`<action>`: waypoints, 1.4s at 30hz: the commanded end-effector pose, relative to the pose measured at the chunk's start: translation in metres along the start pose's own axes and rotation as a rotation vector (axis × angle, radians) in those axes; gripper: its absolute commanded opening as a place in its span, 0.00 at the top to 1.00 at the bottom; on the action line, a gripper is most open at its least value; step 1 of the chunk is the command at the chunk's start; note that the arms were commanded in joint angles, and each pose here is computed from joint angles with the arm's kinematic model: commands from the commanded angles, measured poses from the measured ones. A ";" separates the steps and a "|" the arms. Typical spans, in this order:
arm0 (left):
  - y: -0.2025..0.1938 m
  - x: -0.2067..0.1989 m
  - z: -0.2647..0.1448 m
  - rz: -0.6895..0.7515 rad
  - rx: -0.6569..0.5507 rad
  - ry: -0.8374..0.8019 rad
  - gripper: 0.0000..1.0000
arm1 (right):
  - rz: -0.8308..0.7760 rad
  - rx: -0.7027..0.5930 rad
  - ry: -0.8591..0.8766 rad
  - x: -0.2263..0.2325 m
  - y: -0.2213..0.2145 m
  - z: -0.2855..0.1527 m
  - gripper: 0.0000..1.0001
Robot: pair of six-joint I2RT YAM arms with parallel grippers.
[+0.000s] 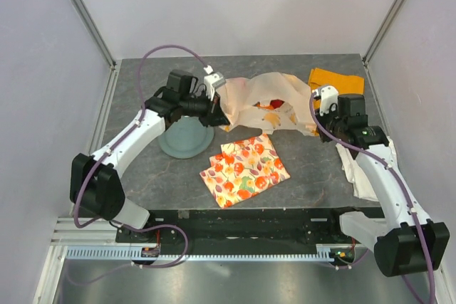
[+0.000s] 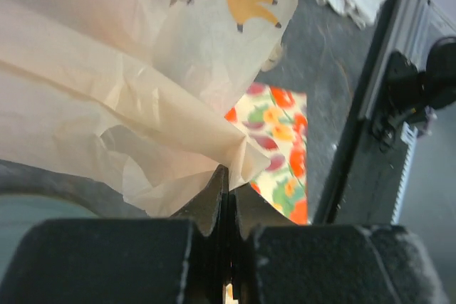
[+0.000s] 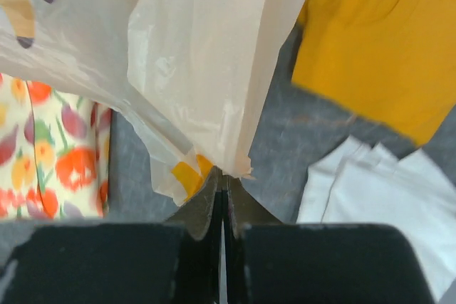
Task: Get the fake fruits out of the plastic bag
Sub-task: Adjust the plastic bag at the center of the board.
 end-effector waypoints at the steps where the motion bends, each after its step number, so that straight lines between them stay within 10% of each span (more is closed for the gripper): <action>1: 0.000 -0.025 -0.008 -0.026 -0.019 -0.069 0.99 | -0.016 -0.028 -0.048 -0.004 0.019 -0.023 0.89; 5: 0.020 -0.030 -0.014 0.010 -0.060 -0.065 0.99 | -0.082 -0.133 0.083 0.013 0.082 -0.049 0.39; 8: 0.041 -0.029 -0.017 -0.005 -0.105 -0.047 0.98 | -0.088 -0.262 0.268 0.040 0.133 -0.072 0.34; 22: 0.096 -0.003 -0.004 -0.140 -0.217 0.032 0.98 | -0.273 -0.090 0.491 0.110 0.107 0.051 0.60; 29: 0.085 0.008 0.004 -0.163 -0.193 0.067 0.98 | -0.197 0.018 0.262 0.097 0.058 0.110 0.55; 36: 0.052 0.015 0.002 -0.211 -0.118 0.116 0.98 | -0.228 0.259 0.373 0.108 -0.021 0.063 0.59; 42: 0.041 0.008 -0.003 -0.204 -0.092 0.095 0.98 | -0.232 0.186 0.401 0.112 0.002 0.031 0.61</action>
Point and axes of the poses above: each gripper's point midway between its finger pads, its own z axis out along the fingers, its own x axis along the line the jaws close on, y = z × x, the point moved 5 cm from there along -z, back along the fingers, and after that the axes turned 11 degrees about z, right-handed, at the moved point
